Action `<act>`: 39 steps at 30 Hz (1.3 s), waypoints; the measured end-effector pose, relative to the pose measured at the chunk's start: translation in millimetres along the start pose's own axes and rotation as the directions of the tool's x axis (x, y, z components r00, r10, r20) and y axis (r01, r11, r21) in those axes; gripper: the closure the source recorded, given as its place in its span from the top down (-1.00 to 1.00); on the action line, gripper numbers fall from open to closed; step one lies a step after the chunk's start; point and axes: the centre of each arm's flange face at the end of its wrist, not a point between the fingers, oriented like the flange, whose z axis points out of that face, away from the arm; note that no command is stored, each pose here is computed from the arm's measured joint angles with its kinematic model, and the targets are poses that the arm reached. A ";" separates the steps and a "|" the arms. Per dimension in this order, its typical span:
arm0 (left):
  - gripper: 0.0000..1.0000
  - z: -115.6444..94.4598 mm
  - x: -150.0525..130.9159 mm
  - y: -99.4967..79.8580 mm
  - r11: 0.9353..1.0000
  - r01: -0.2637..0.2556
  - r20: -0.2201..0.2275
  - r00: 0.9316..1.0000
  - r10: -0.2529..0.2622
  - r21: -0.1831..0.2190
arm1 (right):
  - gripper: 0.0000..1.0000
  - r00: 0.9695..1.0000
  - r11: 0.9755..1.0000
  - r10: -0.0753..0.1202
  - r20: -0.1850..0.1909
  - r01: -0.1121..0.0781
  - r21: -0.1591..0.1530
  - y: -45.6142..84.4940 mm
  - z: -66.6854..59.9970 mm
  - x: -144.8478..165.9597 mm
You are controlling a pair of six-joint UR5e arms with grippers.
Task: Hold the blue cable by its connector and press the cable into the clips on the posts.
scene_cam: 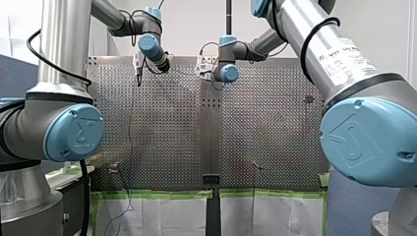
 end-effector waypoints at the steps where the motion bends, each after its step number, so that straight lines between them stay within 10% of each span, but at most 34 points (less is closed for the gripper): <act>1: 1.00 3.7 0.4 2.2 1.000 0.000 0.002 1.000 0.000 -0.011 | -0.98 1.000 1.000 -0.001 0.001 0.001 0.000 0.1 -0.1 -0.1; 11: 1.00 21.1 -5.4 25.3 0.993 0.007 0.038 0.999 -0.002 -0.115 | -0.98 1.000 1.000 -0.002 0.002 0.002 -0.001 0.3 -0.2 0.0; 39: 1.00 29.2 -14.5 24.7 0.991 -0.085 0.096 0.991 0.094 -0.102 | -0.98 1.000 1.000 -0.004 0.009 0.004 0.001 -1.3 -1.0 -1.2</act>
